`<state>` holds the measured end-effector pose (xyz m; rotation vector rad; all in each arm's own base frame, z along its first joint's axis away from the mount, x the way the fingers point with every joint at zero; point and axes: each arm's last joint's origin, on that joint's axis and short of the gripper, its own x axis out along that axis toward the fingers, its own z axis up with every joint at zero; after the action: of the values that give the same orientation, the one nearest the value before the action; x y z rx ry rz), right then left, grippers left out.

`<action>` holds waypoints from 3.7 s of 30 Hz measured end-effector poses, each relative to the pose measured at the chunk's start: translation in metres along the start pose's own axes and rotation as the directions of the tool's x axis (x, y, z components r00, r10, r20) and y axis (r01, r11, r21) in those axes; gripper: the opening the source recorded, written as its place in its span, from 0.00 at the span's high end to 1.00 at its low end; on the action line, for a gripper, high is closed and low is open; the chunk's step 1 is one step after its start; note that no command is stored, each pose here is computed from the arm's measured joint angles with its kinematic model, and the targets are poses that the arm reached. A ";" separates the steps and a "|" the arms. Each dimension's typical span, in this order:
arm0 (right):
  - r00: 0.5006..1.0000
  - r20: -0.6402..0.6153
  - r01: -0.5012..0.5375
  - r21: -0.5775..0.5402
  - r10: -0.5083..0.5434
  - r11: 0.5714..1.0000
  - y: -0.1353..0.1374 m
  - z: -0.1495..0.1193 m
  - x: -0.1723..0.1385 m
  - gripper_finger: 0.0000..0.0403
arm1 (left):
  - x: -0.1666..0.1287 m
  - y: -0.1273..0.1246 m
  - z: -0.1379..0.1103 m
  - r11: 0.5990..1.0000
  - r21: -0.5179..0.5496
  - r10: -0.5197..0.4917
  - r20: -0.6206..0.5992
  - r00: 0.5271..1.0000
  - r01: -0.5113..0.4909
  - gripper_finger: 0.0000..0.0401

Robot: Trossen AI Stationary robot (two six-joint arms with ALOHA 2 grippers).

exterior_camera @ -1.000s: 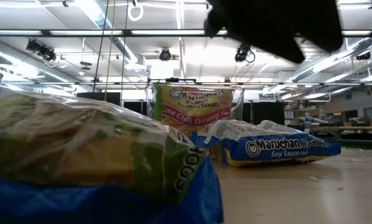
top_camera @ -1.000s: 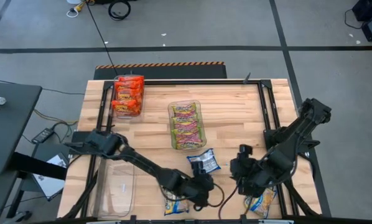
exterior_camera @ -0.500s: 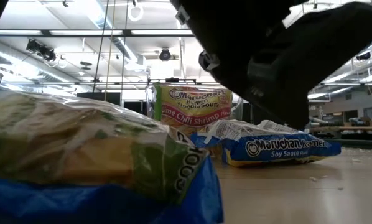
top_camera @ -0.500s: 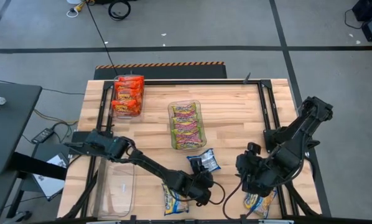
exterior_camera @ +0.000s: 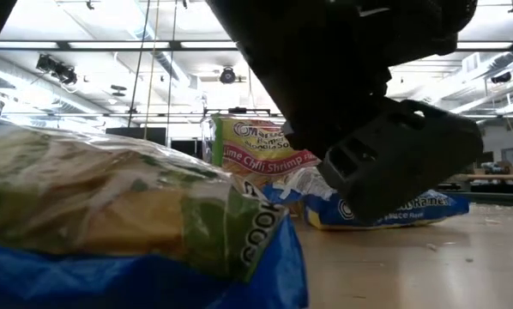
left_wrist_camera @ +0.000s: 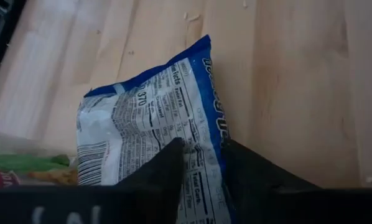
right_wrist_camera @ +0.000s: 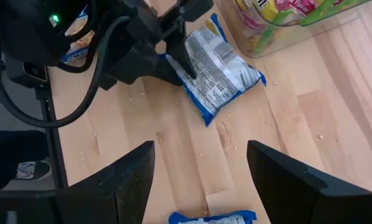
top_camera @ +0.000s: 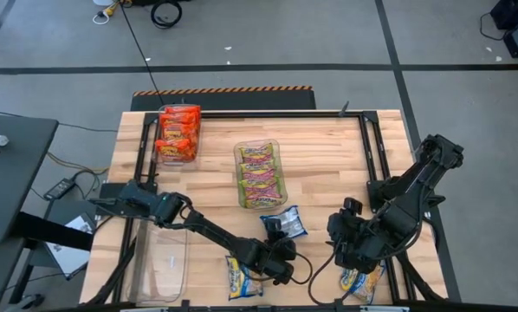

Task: Sort Maruchan noodles
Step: Put the top left blue noodle pack into the bottom transparent bin

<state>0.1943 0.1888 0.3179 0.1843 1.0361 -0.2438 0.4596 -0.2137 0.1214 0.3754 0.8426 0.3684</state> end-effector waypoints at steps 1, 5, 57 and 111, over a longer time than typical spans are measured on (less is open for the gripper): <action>1.000 0.000 -0.002 0.002 0.002 1.000 0.000 0.000 0.000 0.35 | 0.000 0.000 0.000 1.000 0.001 0.003 0.000 1.000 -0.003 0.74; 1.000 -0.004 -0.010 0.003 0.010 1.000 0.001 0.000 0.000 0.35 | -0.004 0.003 0.005 0.999 0.000 -0.044 -0.014 0.999 0.044 0.93; 0.919 0.344 -0.254 0.153 0.190 0.955 0.045 0.083 0.090 0.35 | -0.335 0.105 -0.129 0.704 -0.211 -0.710 -0.234 0.664 0.679 1.00; 0.767 0.612 -0.275 0.042 0.193 0.960 0.100 0.187 0.127 0.38 | -0.285 0.119 -0.237 0.231 -0.436 -0.921 0.189 0.340 0.870 1.00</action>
<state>0.4392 0.2204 0.3047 0.3283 0.3461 -0.1248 0.0826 -0.1986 0.2164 -0.6625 0.9078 -0.5516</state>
